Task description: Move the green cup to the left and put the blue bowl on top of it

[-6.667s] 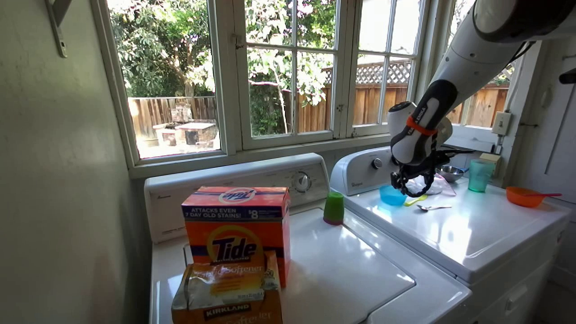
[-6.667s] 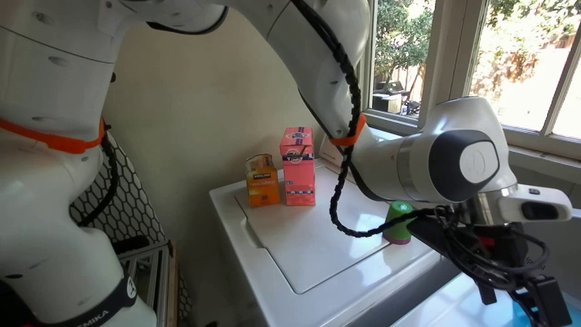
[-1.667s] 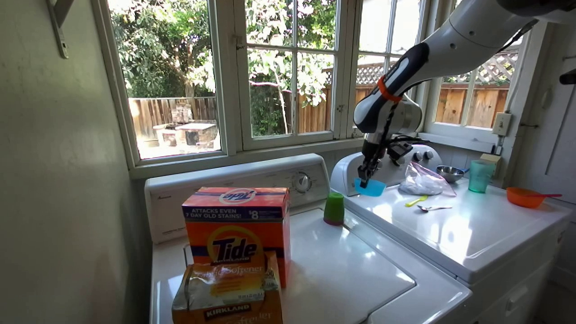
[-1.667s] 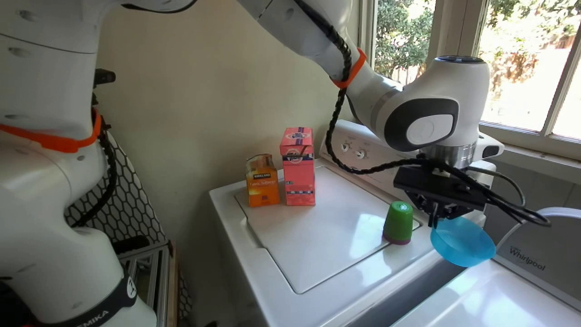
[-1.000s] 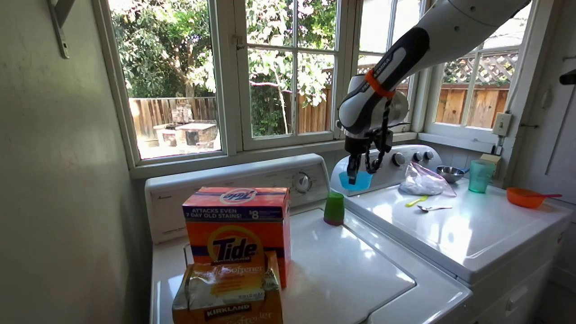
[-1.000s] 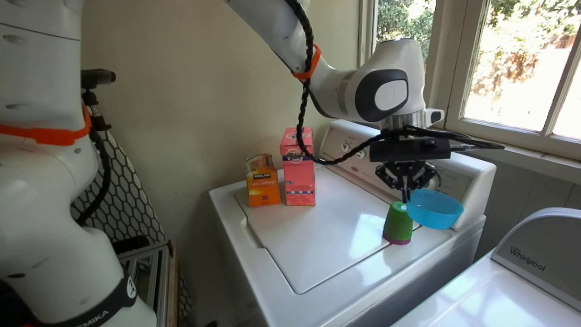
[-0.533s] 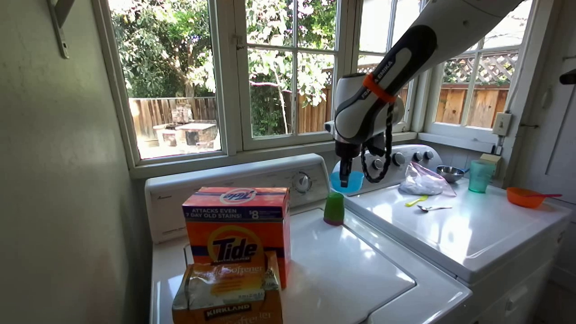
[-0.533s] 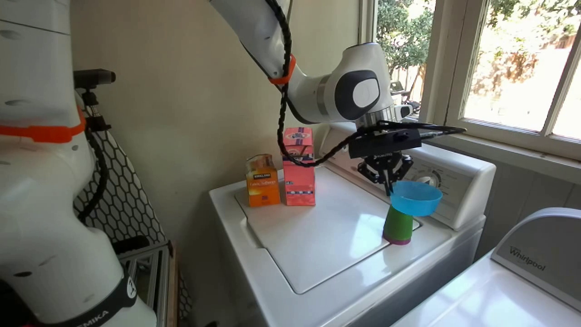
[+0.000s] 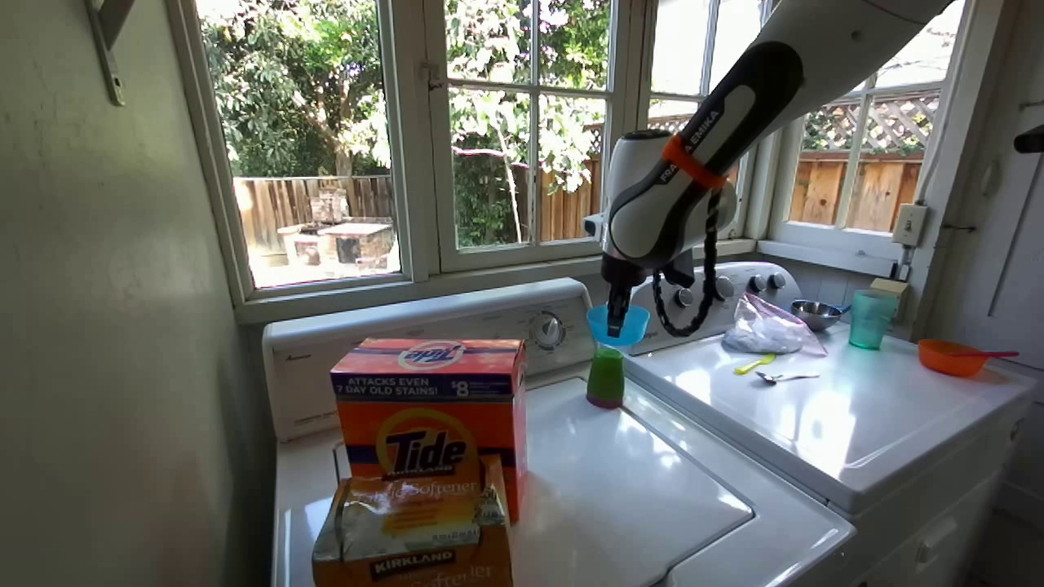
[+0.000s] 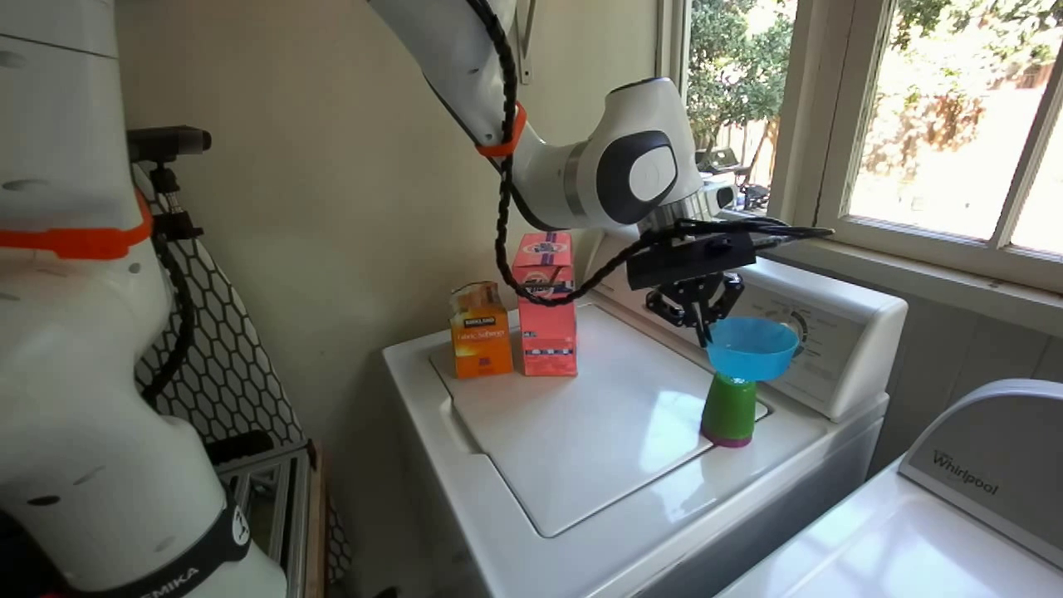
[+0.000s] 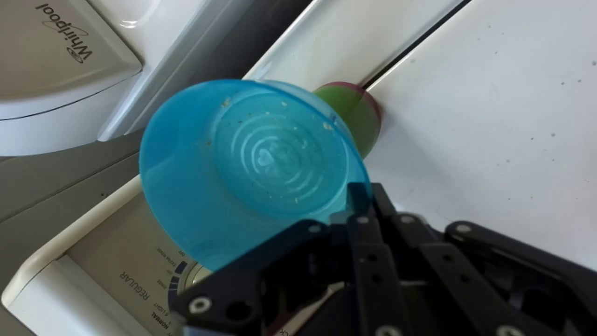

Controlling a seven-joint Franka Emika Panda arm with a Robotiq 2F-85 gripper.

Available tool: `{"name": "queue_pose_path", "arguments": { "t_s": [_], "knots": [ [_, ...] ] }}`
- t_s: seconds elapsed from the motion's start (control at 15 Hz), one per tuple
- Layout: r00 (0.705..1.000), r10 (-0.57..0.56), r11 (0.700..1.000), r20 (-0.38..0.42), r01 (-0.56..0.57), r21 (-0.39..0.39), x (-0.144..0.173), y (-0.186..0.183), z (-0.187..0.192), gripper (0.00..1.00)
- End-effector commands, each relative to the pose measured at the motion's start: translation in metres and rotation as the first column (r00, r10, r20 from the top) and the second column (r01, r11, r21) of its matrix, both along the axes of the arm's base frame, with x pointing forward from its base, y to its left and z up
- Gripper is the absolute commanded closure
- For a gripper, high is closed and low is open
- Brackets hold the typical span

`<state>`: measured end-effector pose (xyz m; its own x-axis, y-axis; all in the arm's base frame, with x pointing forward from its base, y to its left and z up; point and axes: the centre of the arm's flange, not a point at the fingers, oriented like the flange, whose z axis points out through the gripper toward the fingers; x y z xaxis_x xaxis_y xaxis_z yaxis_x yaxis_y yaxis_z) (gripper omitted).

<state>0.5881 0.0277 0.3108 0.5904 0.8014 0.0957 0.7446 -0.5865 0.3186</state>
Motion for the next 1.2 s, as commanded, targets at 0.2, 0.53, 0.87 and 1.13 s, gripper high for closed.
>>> {"name": "queue_pose_path", "arguments": {
  "t_s": [0.2,0.53,0.87,1.13],
  "knots": [
    [0.999,0.052,0.998,0.008,-0.052,-0.027,0.002,0.020,-0.013,0.99],
    [0.999,0.048,0.998,-0.005,-0.048,-0.047,-0.001,0.024,-0.021,0.99],
    [0.999,0.043,0.999,-0.031,-0.044,-0.030,0.002,0.020,-0.036,0.99],
    [0.999,0.049,0.998,-0.018,-0.050,-0.035,0.004,0.020,-0.038,0.99]
  ]
}}
